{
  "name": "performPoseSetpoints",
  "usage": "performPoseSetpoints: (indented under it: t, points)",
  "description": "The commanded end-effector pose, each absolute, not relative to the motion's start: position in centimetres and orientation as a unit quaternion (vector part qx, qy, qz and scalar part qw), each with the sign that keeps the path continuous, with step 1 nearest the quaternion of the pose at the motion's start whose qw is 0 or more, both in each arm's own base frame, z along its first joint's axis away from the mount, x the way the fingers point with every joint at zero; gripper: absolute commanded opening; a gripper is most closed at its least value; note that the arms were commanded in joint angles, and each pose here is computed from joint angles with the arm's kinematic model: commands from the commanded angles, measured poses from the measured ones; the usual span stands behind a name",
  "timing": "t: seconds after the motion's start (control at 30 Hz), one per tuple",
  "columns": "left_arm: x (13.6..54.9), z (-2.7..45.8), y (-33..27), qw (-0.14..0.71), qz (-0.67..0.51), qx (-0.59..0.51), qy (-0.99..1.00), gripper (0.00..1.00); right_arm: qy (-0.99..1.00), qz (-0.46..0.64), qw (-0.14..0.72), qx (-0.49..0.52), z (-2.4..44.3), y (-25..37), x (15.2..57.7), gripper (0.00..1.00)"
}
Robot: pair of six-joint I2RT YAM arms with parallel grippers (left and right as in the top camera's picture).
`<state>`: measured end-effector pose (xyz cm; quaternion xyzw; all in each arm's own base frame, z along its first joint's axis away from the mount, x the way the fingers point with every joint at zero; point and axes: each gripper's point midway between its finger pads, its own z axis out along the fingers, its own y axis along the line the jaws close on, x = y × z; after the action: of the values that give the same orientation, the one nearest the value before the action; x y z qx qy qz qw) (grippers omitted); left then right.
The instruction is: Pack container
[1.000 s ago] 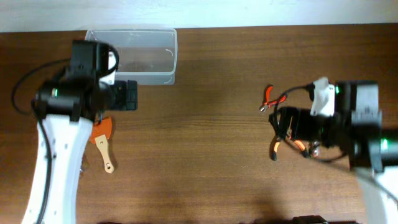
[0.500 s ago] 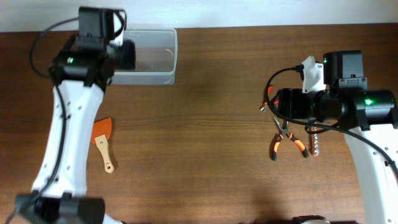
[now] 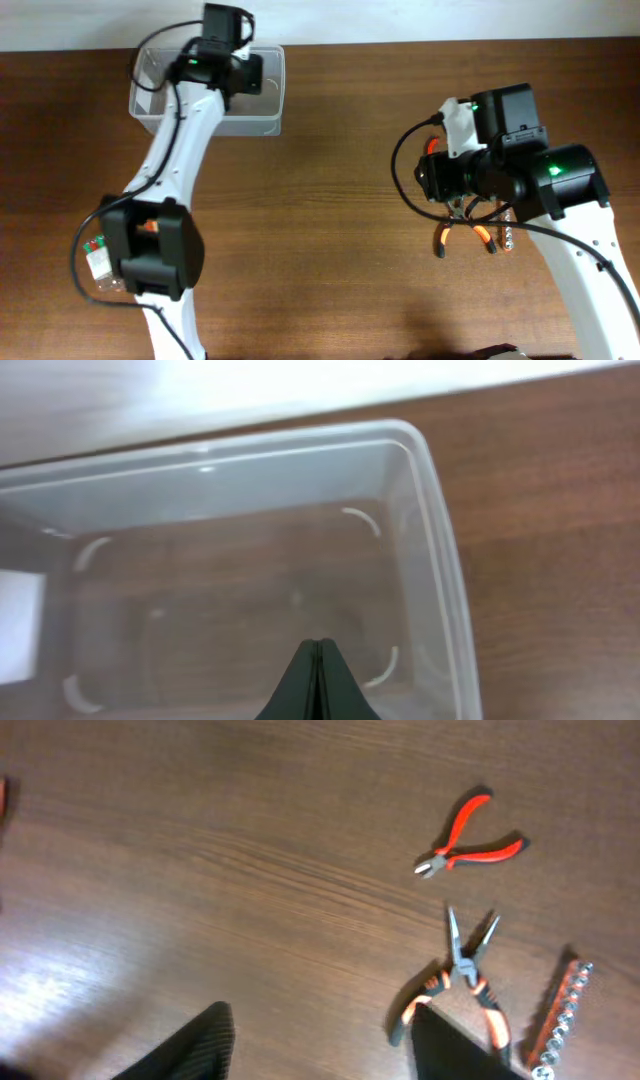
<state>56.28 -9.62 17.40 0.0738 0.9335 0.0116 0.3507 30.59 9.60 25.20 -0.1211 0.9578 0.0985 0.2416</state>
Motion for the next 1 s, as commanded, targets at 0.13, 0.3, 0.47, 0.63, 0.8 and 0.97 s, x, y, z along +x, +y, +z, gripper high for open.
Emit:
performPoseSetpoints:
  t: [0.13, 0.3, 0.47, 0.63, 0.8, 0.97]
  points:
    - [57.2, 13.3, -11.3, 0.325, 0.004, 0.083, 0.942, 0.02, 0.953, 0.090, 0.256, -0.132, 26.1, 9.9, 30.7, 0.42]
    - [56.2, 9.7, -11.7, 0.279, 0.009, 0.091, 0.956, 0.02, 0.953, 0.090, 0.257, -0.134, 26.1, 9.9, 30.8, 0.29]
    - [55.4, 8.7, -12.5, 0.259, 0.009, 0.102, 0.960, 0.02, 0.952, 0.088, 0.260, -0.133, 26.2, 9.9, 30.9, 0.12]
    - [54.4, 8.3, -14.0, 0.246, 0.007, 0.117, 0.962, 0.02, 0.953, 0.078, 0.262, -0.130, 26.1, 9.5, 31.0, 0.12]
    - [53.6, 8.1, -15.6, 0.238, 0.005, 0.133, 0.962, 0.02, 0.953, 0.078, 0.262, -0.130, 26.1, 9.5, 31.0, 0.12]
    - [52.6, 7.9, -17.0, 0.227, 0.003, 0.148, 0.963, 0.02, 0.953, 0.078, 0.262, -0.130, 26.1, 9.5, 31.0, 0.12]
